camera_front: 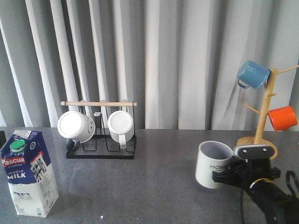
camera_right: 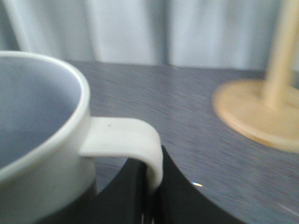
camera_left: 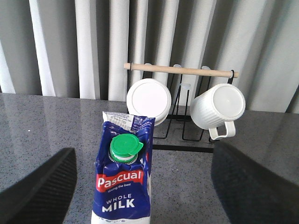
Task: Place milk next to cup
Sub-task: 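Slide the HOME mug with the right gripper toward the table center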
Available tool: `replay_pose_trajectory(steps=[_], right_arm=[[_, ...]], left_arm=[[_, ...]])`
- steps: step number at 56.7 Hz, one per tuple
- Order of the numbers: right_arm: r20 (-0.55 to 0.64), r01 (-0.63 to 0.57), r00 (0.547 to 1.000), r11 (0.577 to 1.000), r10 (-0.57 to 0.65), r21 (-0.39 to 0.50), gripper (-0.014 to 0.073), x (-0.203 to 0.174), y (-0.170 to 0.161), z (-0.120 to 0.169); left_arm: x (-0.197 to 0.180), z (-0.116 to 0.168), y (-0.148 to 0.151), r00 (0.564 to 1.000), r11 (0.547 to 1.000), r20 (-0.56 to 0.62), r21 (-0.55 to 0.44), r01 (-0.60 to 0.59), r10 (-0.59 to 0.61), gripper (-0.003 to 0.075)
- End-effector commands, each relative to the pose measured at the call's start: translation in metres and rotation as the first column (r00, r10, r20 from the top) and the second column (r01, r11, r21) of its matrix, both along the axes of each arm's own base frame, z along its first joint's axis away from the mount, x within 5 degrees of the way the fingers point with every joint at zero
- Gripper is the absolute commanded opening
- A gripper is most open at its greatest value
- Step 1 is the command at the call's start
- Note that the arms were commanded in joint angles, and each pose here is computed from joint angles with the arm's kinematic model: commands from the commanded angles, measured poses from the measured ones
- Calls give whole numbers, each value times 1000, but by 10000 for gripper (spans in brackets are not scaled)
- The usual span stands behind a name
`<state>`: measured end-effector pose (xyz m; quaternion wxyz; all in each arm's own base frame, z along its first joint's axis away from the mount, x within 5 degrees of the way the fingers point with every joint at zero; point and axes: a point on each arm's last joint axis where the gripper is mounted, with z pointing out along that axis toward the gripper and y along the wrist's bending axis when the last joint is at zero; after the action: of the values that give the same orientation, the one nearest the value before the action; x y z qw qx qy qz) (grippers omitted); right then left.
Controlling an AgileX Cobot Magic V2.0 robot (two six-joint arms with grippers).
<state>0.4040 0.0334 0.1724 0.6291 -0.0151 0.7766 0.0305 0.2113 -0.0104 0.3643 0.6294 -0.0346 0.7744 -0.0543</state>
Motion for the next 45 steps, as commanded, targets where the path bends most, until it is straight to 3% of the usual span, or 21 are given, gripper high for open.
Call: replay_pose_trajectory(steps=[1,9,16,22,32,45], right_arm=[[169,-70,984,997,62,42,20,-4,36,44],[147,-102,985,990,87,99,25,-14,80,41],[126,-68,990,995,58,74,27,-19,99,31],[106,-23,994,996,14,82,33,-22,108,20],[82,-45,996,999,43,15,75,-25,117,13],[62,-87,994,996,88,-21,213,-34,117,20]], left_arm=[[-2,18,-2,994,1000,107,-10,14,-13,556],[-2,18,-2,994,1000,107,-10,14,-13,556],[-2,18,-2,994,1000,107,-10,14,-13,556],[-2,18,-2,994,1000,107,-10,14,-13,556],[-2,18,-2,994,1000,107,-10,14,-13,556],[-2,18,-2,994,1000,107,-10,14,-13,556]])
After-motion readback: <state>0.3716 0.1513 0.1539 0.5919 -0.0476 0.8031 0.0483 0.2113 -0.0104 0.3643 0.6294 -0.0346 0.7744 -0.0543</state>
